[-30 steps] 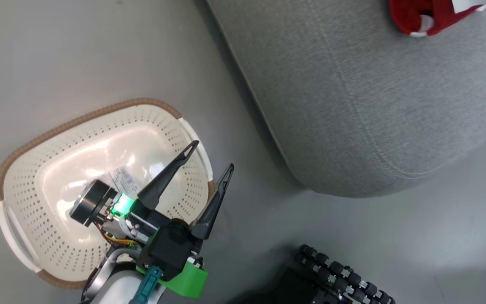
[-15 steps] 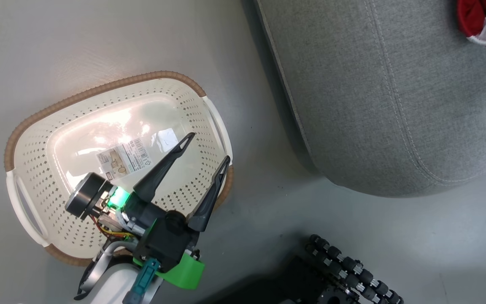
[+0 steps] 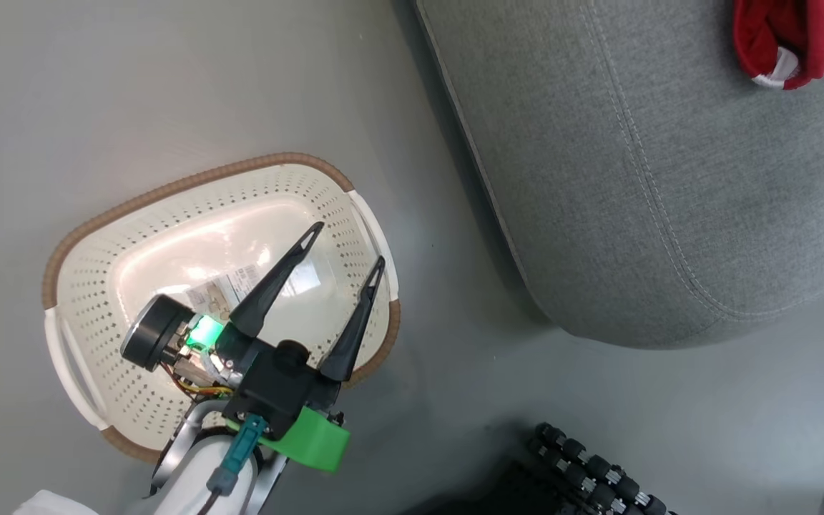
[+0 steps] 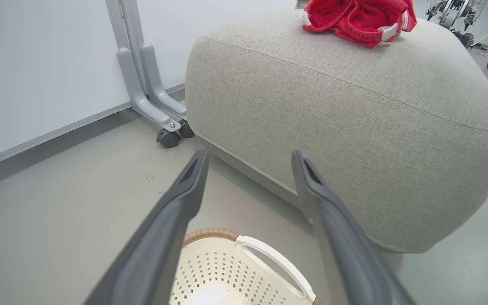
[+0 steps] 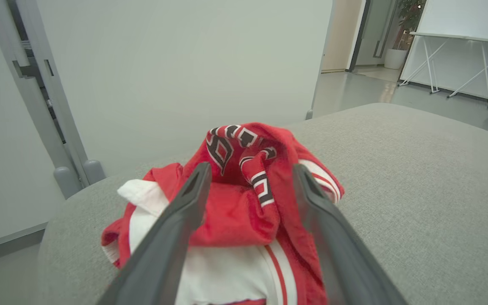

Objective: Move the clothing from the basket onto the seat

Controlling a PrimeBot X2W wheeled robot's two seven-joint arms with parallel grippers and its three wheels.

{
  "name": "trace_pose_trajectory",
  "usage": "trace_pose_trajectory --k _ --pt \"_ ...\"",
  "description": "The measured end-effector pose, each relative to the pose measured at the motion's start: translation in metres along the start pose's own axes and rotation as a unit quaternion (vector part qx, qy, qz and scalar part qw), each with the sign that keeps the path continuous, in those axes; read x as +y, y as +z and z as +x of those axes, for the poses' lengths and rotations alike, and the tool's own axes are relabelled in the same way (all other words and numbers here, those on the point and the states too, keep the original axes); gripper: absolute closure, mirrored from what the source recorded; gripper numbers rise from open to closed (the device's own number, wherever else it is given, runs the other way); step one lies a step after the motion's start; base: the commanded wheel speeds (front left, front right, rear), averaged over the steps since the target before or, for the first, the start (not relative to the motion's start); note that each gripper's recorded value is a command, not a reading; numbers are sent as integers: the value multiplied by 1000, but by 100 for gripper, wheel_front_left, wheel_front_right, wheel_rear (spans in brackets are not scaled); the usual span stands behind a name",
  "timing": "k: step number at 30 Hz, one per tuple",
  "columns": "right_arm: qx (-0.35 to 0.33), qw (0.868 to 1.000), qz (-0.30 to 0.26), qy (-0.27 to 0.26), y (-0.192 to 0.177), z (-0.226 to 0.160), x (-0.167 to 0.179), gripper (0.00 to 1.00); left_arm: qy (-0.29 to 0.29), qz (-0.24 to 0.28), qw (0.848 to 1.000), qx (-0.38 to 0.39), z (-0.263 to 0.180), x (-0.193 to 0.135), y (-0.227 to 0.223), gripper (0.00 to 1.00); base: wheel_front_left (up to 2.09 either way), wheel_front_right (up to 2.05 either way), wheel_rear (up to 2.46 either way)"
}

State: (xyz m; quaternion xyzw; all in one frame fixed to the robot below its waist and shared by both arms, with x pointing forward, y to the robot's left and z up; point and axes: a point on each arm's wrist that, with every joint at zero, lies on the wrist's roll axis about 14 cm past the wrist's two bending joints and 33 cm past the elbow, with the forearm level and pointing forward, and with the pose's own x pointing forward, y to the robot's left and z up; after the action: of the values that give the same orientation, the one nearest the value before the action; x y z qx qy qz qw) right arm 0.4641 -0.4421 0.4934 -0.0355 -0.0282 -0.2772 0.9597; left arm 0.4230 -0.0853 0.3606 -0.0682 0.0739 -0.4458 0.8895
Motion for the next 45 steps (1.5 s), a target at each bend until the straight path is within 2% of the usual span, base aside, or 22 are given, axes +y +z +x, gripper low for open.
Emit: trace_pose_trajectory --k 4,9,13,19,24,32,35,45 --pt "16 999 8 49 -10 -24 33 0 27 -3 1000 -4 -4 7 7 0 0 0 0" --pt "52 991 13 123 -27 -60 75 0 95 -43 994 -15 -11 26 21 0 0 0 0" --pt "79 984 64 149 -38 -88 101 0 144 -61 988 -13 -23 40 27 0 0 0 0" --pt "120 963 95 220 -52 -141 149 0 251 -79 965 -19 -70 67 43 0 0 0 0" --pt "118 946 93 288 -41 -179 182 0 321 -88 942 -32 -119 78 56 0 0 0 0" --pt "42 937 97 333 14 -217 191 0 384 -50 917 -99 -191 66 108 0 0 0 0" --pt "11 930 108 351 37 -233 197 0 385 -11 915 -122 -209 52 128 0 0 0 0" --pt "-43 926 113 358 71 -262 182 0 390 27 908 -150 -245 14 145 0 0 0 0"
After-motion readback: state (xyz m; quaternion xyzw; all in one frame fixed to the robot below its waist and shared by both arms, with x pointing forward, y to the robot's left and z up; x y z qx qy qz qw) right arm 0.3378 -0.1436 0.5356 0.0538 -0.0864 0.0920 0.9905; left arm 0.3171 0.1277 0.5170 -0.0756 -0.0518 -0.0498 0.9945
